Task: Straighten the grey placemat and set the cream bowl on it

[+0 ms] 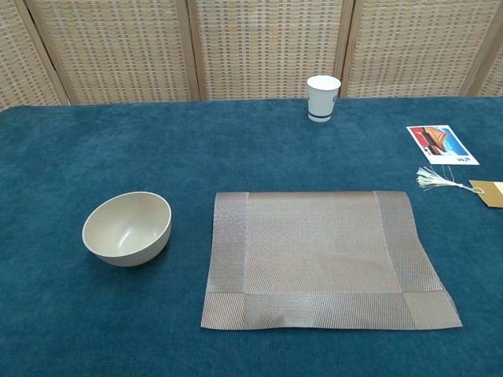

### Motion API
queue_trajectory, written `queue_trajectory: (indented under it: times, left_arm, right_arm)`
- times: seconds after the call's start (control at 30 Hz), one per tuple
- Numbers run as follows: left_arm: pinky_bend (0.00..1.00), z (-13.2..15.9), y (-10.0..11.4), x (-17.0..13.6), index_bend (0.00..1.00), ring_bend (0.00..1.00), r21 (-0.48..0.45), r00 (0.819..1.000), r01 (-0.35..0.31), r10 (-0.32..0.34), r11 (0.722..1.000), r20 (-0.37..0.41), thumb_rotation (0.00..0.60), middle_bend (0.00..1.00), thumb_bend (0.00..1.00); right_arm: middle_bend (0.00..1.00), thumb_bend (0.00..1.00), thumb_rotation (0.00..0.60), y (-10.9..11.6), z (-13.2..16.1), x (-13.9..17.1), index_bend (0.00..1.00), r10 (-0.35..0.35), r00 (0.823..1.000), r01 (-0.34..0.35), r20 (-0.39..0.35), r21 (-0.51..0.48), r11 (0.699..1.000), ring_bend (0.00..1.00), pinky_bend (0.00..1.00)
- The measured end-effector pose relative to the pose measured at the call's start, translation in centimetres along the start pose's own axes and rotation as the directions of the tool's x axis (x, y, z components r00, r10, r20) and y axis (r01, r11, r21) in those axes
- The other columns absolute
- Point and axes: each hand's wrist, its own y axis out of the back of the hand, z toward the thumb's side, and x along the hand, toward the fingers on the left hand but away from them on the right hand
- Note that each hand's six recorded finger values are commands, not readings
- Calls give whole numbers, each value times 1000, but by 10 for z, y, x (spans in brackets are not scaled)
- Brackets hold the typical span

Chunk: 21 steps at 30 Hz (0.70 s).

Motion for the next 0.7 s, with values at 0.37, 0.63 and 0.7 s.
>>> queue_trajectory:
  times: [0.37, 0.63, 0.7]
  left_arm:
    - [0, 56, -23, 32, 398, 0, -4, 995, 62, -62, 998, 83, 600, 0, 214]
    - [0, 85, -32, 49, 414, 0, 26, 989, 82, -85, 996, 122, 600, 0, 235]
    - [0, 90, -34, 52, 420, 0, 30, 988, 84, -87, 996, 130, 600, 0, 235]
  right_arm:
    - [0, 45, 600, 9, -5, 0, 3, -4, 1000, 4, 11, -45, 999, 0, 0]
    - [0, 44, 600, 18, -5, 2, 4, -26, 1000, 26, -2, -77, 997, 0, 0]
    - [0, 45, 600, 20, -6, 2, 4, -30, 1000, 29, -3, -84, 996, 0, 0]
